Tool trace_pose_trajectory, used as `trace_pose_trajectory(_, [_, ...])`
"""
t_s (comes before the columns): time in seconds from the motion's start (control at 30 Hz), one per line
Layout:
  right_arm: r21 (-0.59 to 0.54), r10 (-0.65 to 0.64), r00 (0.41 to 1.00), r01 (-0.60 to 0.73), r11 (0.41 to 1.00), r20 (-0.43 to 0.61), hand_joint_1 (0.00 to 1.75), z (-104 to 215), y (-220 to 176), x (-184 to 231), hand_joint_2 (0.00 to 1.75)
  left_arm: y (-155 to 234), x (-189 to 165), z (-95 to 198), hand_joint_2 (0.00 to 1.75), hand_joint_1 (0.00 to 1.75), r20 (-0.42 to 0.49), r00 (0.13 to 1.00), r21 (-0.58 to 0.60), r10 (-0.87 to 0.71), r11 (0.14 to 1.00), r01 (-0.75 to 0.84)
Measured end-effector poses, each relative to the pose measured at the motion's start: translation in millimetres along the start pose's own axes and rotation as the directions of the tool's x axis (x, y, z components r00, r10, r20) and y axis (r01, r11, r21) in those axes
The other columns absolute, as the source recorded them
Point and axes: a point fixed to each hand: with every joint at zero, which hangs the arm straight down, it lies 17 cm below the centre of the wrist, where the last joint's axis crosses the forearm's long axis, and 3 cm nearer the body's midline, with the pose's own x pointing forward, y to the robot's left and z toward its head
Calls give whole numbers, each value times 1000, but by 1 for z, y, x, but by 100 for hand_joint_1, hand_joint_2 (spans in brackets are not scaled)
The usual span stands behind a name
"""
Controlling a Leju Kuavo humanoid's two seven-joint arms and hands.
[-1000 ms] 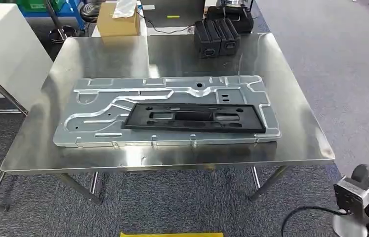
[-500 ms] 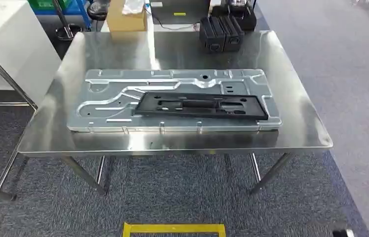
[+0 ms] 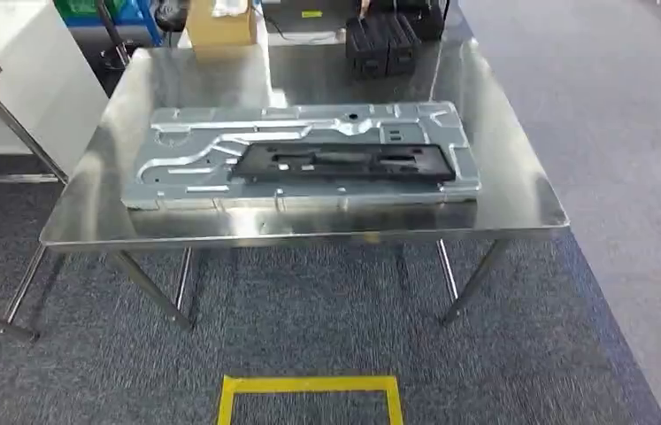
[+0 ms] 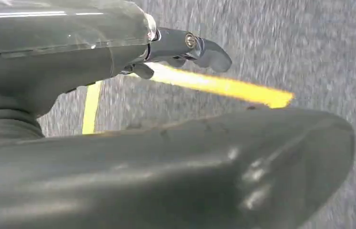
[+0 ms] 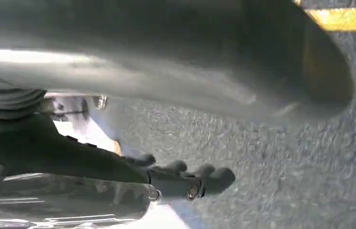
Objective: Take the parts from the cabinet and place them on the table.
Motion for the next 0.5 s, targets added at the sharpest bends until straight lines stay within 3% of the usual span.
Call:
trace_pose_trajectory(0.2, [-10, 81, 993, -80, 997, 82, 0, 2, 2, 23, 0, -10, -2, 1, 0, 0, -3, 1000, -13, 4, 1000, -4])
trace_pose_trajectory(0.5, [14, 143, 984, -146, 989, 109, 0, 4, 10, 34, 0, -27, -4, 0, 0, 0, -20, 1000, -39, -15, 999, 15])
